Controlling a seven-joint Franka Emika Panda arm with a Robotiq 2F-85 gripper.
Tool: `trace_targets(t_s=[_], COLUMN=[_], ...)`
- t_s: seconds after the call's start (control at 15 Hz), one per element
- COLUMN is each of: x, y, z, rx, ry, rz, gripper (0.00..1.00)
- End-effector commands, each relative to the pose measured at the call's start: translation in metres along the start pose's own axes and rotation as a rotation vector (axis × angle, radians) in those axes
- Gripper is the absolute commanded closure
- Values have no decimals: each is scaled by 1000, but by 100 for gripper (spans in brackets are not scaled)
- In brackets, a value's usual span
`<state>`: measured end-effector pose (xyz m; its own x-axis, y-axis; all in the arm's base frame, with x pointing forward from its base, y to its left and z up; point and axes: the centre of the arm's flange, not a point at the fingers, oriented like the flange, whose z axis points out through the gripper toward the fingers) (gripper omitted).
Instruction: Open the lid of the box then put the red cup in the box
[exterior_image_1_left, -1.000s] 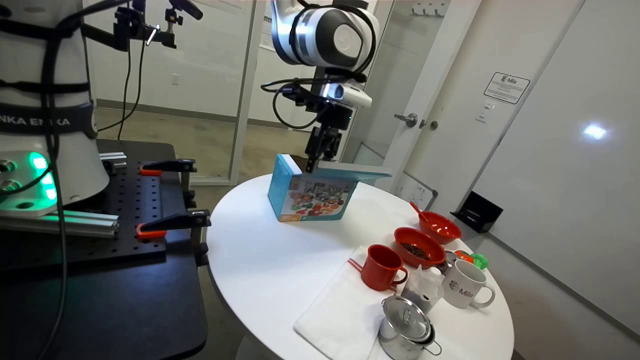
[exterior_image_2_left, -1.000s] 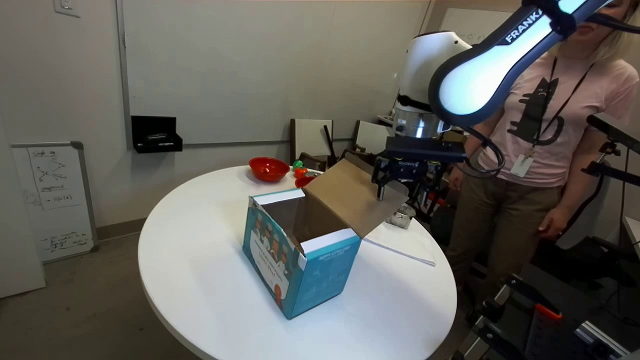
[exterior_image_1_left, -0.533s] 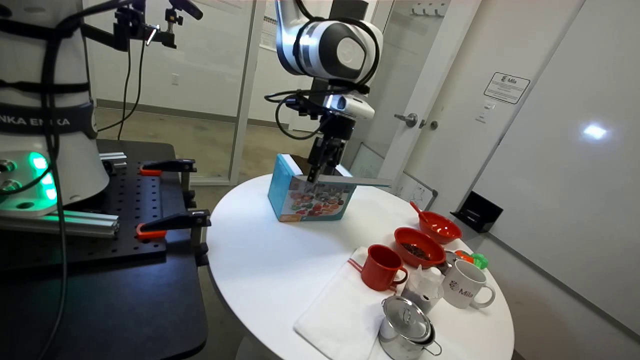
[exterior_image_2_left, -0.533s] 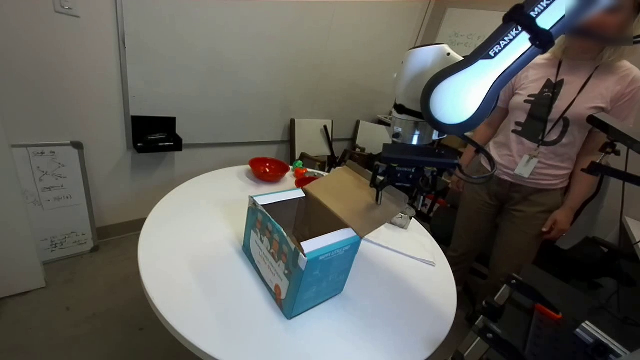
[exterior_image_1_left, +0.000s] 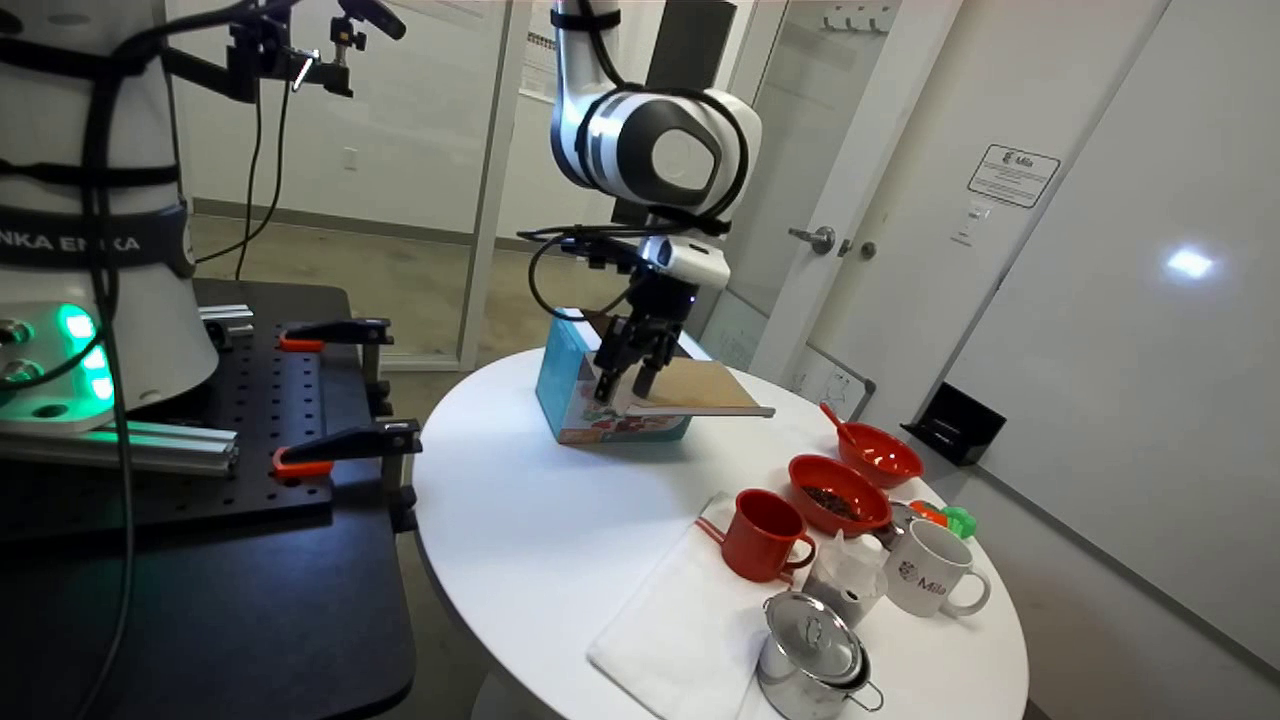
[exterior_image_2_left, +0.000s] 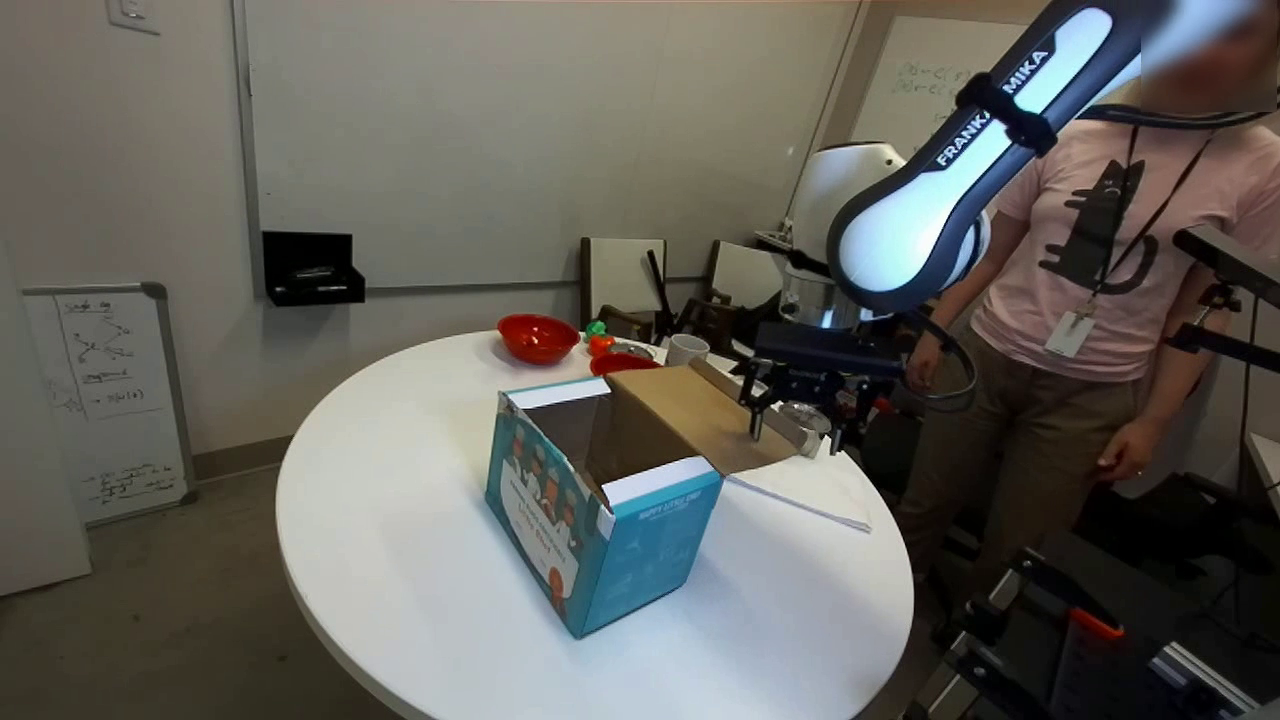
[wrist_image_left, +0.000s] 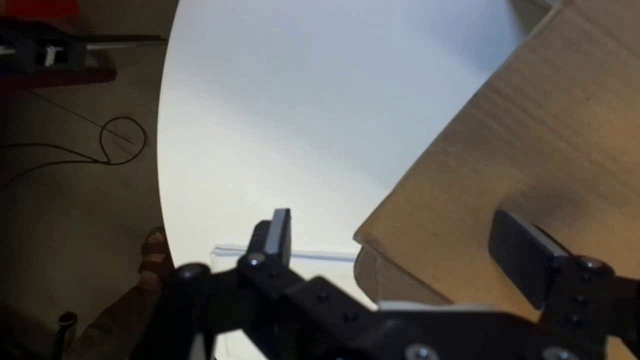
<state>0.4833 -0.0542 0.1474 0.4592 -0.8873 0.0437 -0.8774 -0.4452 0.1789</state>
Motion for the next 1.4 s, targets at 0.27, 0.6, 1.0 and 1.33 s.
trace_targets(t_s=[0.27,0.6,1.0,1.33], x=[-17,-44,-57,-50], y=[-9,-17,-14,-1], z=[10,17,28,-5], rx=[105,180,208,274], ry=[-38,-82,-121,-131], rz=[14,2,4,-20], gripper=[0,0,0,0])
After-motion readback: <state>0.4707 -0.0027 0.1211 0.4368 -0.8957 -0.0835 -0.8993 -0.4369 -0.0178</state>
